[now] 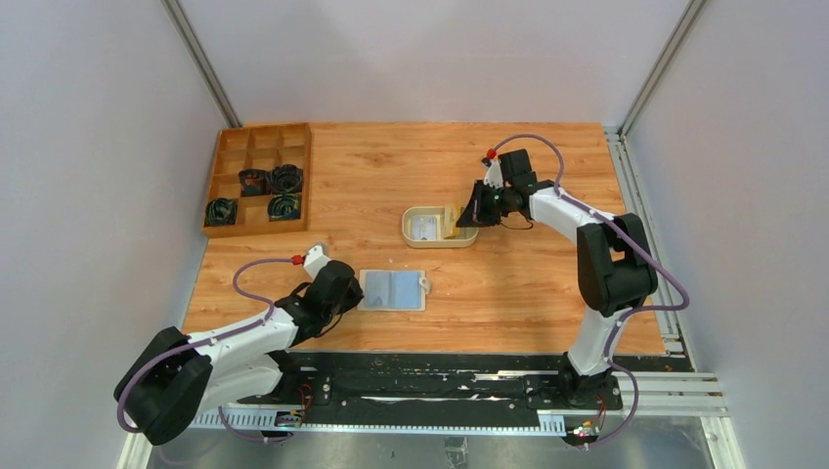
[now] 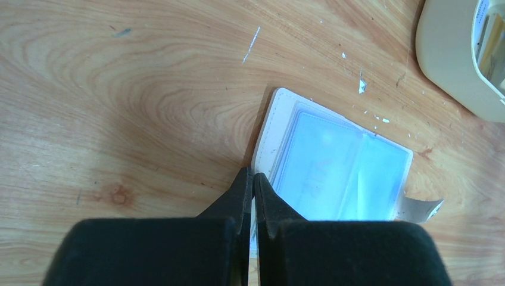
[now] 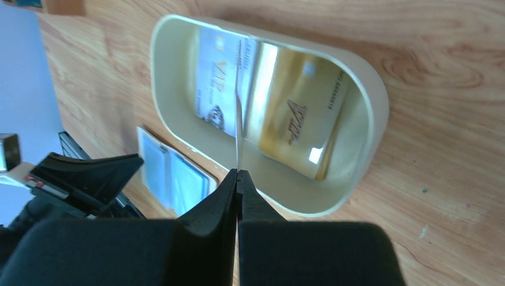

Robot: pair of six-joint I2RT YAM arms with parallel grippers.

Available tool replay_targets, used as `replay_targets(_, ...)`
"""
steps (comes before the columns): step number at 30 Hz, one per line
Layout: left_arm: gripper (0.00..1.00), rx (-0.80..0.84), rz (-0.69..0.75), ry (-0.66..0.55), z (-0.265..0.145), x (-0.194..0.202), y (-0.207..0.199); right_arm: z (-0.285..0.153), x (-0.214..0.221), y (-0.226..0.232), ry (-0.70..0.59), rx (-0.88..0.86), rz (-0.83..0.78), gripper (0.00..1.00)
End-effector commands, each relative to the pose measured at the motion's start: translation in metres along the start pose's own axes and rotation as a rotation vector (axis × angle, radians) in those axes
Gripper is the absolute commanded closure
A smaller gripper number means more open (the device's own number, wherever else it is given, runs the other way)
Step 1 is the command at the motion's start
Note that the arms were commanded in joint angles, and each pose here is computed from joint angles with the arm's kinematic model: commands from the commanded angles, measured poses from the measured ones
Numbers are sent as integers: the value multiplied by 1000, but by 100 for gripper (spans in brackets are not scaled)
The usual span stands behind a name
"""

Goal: Take the credit cards out of the card holder

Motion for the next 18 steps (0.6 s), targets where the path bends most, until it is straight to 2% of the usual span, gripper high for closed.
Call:
replay_targets(1,100,-47,41,-33,-2,-4,4,1,17,-12,94,57,11,100)
replay_targets(12,100,-51,42,-22,1,-1,5,6,27,-23,150,102,8,100)
replay_targets(18,100,-51,41,-28,-1,-2,5,4,24,-26,155,132,-6,95)
Point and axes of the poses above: each gripper's point midway between its finger pads, its own z axis out along the fingers, its own y axis along the line the jaws close on, x = y × z, the point moved 10 cm from there along -z, back along the fingers, and after that the axes turned 10 degrees about -z, right-handed, at the moved point
